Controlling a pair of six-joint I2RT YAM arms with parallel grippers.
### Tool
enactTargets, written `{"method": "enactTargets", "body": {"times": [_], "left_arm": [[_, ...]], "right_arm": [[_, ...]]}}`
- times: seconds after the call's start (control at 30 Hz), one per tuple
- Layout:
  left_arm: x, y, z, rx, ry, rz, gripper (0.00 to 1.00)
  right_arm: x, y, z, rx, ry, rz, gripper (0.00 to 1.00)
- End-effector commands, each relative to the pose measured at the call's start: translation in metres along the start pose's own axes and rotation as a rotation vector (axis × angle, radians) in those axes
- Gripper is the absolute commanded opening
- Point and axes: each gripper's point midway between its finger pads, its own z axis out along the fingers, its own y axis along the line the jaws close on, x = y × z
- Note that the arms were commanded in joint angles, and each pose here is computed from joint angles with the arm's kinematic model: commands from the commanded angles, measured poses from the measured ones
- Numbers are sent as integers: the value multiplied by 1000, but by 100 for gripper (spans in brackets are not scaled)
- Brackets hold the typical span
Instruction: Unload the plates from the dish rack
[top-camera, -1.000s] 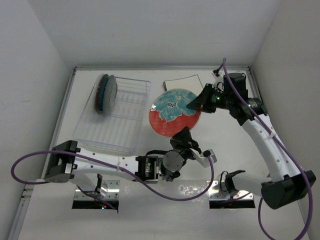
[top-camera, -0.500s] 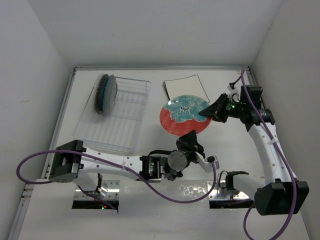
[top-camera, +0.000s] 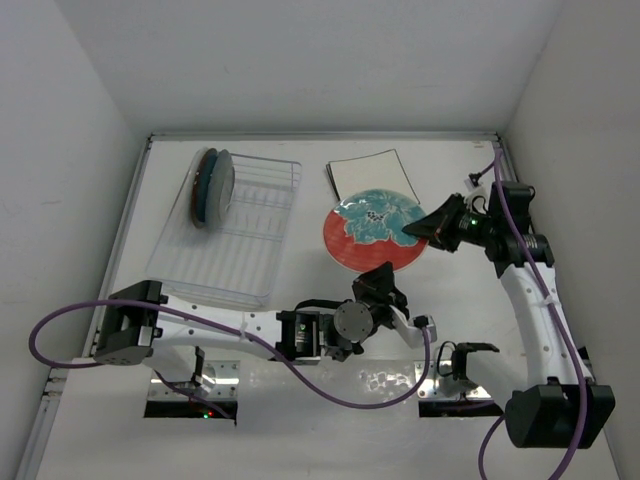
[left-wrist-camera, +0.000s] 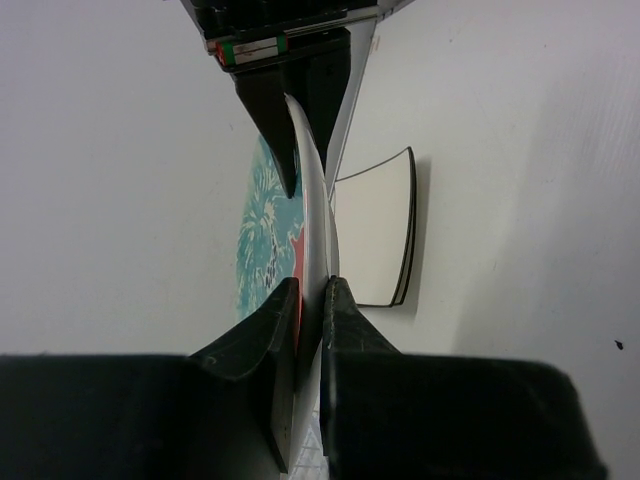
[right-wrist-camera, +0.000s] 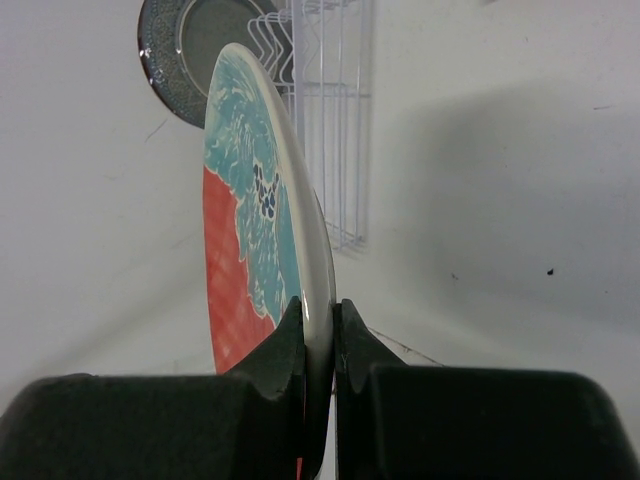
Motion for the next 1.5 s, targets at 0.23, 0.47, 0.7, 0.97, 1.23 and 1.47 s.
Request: {"method": "enactTargets", "body": {"times": [0.23, 0.47, 0.7, 0.97, 1.23, 1.47], "left_arm": [[1, 102, -45, -292, 70, -222, 0], [2, 108, -48, -300, 64, -234, 0], [1, 80, -32, -261, 90, -174, 0], [23, -5, -83, 264, 81, -526, 100], [-3, 69, -104, 188, -74, -645, 100], [49, 135, -101, -266, 126, -865, 100]], "right_arm": [[-135, 2, -23, 57, -564, -108, 0], [-142, -8, -11, 68, -532, -100, 0], [-169, -13, -16, 115, -598, 9, 0], [-172, -14, -31, 231, -596, 22, 0], [-156, 22, -33, 53, -563, -56, 0], [-114, 23, -24, -134, -513, -240, 0]]}}
